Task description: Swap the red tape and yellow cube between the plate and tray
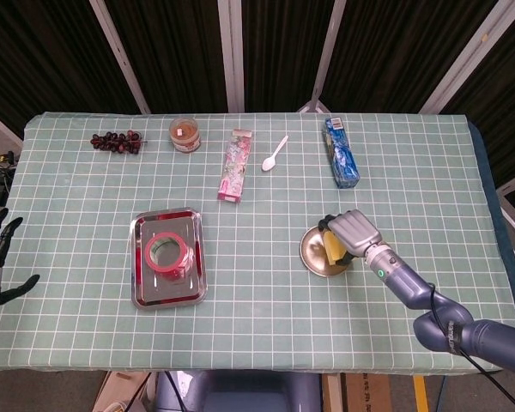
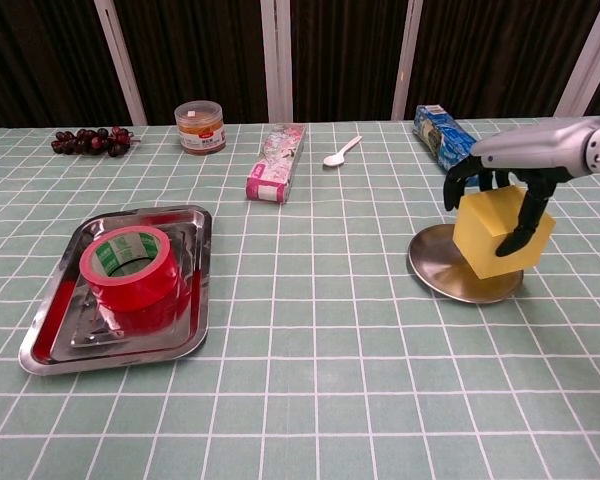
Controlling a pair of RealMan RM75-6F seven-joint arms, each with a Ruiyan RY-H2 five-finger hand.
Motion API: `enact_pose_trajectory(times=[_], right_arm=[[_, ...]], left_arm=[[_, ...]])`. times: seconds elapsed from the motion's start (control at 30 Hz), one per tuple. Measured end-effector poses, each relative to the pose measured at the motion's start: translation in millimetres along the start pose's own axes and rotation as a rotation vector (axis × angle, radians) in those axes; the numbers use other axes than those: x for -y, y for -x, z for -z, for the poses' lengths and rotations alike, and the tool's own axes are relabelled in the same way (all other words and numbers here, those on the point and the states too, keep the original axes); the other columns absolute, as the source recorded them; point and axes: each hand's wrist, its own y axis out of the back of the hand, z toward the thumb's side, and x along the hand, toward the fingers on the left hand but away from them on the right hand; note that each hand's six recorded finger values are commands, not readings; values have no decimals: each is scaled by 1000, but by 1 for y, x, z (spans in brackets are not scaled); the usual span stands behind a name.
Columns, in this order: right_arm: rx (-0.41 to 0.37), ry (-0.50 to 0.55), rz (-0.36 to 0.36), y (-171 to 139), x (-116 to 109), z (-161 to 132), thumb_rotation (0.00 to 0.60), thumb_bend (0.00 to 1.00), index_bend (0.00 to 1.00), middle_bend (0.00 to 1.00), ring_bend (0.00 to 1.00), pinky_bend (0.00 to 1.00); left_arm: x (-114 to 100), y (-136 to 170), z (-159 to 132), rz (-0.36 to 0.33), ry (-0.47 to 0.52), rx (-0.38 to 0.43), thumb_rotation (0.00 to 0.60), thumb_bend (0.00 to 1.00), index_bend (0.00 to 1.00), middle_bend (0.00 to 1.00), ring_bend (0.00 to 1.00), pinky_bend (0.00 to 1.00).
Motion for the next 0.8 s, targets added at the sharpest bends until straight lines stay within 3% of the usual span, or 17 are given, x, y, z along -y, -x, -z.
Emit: enact_pose_trajectory(times=[0.27,0.43,0.8], right_arm=[[-27,19,4,4,9,-10,600,194,156,120,290,328],[-36,37,24,5,7,-16,600,142,12,38,183,250],[6,-35,-16,-17,-9,1,600,115,0,0,88,138]], left_arm=[[1,-2,1,0,0,-4,600,39,119,0,0,0],[2,-2,1,-1,3,-7,600,40,119,0,0,0],[0,-3,3,-13,-22,-8,600,40,126,0,0,0]])
